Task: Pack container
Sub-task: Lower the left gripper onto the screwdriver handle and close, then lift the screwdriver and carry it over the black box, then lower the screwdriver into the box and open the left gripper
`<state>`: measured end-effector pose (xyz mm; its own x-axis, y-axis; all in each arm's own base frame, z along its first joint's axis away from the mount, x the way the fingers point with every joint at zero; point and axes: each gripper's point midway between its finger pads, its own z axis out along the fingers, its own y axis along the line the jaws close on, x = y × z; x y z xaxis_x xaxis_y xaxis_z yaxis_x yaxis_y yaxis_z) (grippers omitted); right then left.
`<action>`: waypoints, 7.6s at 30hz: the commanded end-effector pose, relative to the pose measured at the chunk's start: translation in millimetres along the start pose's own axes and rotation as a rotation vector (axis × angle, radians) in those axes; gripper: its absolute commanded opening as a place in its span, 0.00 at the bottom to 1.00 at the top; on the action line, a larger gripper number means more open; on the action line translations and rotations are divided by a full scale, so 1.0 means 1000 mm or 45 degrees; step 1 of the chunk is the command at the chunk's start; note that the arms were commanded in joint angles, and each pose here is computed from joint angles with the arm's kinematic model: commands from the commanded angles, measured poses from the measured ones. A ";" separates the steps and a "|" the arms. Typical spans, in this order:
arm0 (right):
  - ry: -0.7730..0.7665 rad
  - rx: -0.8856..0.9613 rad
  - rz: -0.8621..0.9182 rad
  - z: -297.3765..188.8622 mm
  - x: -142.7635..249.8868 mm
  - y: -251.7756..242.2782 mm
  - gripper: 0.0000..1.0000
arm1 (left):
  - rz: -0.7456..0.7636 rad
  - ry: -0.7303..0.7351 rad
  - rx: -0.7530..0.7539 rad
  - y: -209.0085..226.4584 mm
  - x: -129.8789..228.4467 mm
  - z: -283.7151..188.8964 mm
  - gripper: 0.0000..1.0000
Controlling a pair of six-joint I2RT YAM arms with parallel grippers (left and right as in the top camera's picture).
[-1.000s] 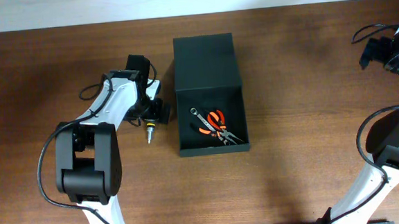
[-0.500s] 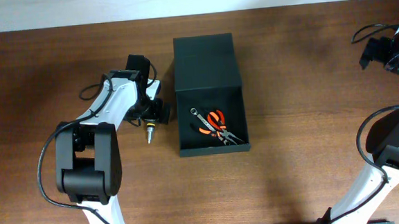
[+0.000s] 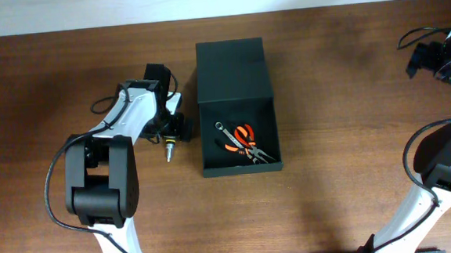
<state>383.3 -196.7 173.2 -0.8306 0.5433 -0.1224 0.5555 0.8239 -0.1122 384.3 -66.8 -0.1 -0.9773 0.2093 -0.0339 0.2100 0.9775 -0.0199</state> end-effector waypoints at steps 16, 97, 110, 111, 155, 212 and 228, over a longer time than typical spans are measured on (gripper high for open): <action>-0.013 0.004 0.018 -0.003 -0.001 -0.003 0.99 | -0.017 0.053 0.008 0.000 0.007 0.014 0.99; -0.013 0.004 0.018 -0.003 -0.001 -0.003 0.99 | -0.016 -0.045 -0.035 0.006 -0.019 0.000 0.31; -0.013 0.004 0.018 -0.003 -0.001 -0.003 0.99 | -0.014 -0.139 -0.039 0.006 -0.054 -0.057 0.31; -0.013 0.004 0.018 -0.003 -0.001 -0.003 0.99 | -0.013 -0.150 -0.039 0.006 -0.057 -0.063 0.31; -0.013 0.004 0.018 -0.003 -0.001 -0.003 0.99 | 0.549 -0.223 0.048 -0.193 -0.031 -0.172 0.31; -0.013 0.004 0.018 -0.003 -0.001 -0.003 0.99 | 0.540 -0.050 0.099 -0.190 -0.009 -0.051 0.33; -0.013 0.004 0.018 -0.003 -0.001 -0.003 0.99 | 0.538 0.006 0.089 -0.186 0.002 -0.034 0.53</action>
<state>383.2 -196.9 173.2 -0.8299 0.5443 -0.1224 0.5564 0.8233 -0.1121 345.2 -248.9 44.9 -0.8002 0.5959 -0.0678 0.5994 0.7986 -0.0539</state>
